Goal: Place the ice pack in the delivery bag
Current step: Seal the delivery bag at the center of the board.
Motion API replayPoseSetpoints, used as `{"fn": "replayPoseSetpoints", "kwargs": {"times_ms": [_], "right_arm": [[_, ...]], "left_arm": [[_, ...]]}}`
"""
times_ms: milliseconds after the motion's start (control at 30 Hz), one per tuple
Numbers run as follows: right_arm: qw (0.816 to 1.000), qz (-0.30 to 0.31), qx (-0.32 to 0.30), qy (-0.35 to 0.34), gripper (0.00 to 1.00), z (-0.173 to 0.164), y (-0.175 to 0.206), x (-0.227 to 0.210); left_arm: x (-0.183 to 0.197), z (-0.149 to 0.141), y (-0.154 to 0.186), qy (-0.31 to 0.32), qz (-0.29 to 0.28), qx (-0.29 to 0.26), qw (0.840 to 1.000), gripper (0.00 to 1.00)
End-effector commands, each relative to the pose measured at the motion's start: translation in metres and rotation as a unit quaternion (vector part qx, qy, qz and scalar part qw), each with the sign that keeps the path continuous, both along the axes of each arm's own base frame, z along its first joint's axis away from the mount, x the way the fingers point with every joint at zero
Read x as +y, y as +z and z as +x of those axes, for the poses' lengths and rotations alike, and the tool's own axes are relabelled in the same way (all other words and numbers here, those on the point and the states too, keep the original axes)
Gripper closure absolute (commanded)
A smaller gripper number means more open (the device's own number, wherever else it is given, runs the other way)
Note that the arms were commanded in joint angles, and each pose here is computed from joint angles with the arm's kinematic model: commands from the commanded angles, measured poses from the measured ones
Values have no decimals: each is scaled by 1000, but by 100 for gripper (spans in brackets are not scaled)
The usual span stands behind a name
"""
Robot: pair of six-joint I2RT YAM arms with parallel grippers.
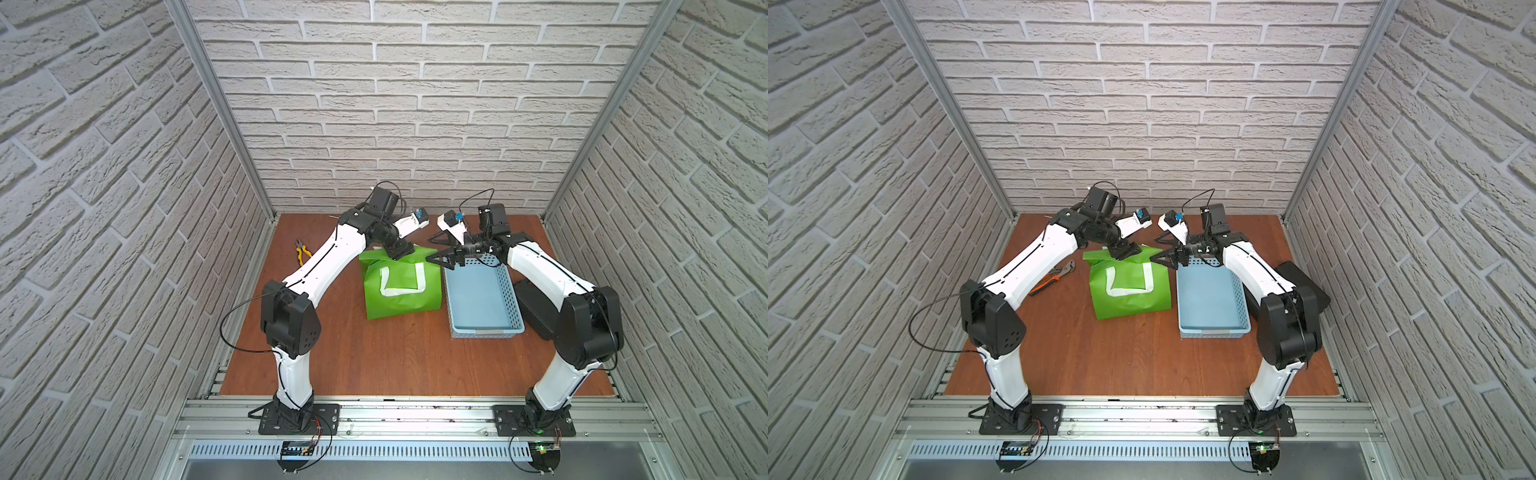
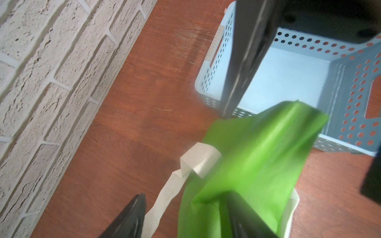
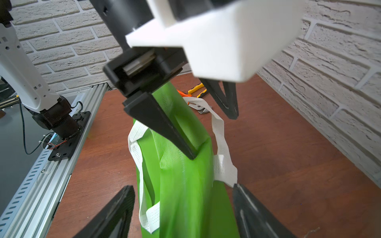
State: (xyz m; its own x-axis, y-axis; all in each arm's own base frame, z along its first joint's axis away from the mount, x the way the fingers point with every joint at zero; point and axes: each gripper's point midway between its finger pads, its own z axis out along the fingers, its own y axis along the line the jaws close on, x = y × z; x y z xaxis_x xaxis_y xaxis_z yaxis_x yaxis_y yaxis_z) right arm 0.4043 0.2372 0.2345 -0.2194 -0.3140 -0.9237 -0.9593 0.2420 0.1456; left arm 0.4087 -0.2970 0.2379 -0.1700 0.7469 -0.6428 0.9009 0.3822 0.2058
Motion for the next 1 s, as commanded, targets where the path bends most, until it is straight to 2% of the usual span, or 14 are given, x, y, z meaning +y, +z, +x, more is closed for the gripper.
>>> {"fn": "replayPoseSetpoints", "kwargs": {"times_ms": [0,33,167,300,367,500,567,800,967], "right_arm": [[1000,-1,29,-6,24,5,-12,4],[999,-2,32,-8,26,6,-15,4],[999,-5,45,-8,43,6,-25,4],[999,-8,48,-8,62,5,-29,4],[999,-7,48,-8,69,5,-30,4],[999,-9,44,-10,69,7,-29,4],[999,-10,42,-11,69,8,-29,3],[999,-9,36,-12,69,9,-26,3],[999,-11,34,-11,69,10,-26,3]], "left_arm": [[-3,2,1,-2,2,-9,1000,31],[-3,2,2,-2,1,-9,1000,30],[1,-1,17,1,-26,-11,1000,27],[15,-8,45,10,-87,-10,996,20],[27,-12,60,16,-117,-16,993,15],[58,-26,80,28,-179,-8,983,4],[76,-35,84,33,-207,-2,978,2],[128,-74,76,46,-294,4,955,2],[135,-86,60,27,-317,-17,948,2]]}}
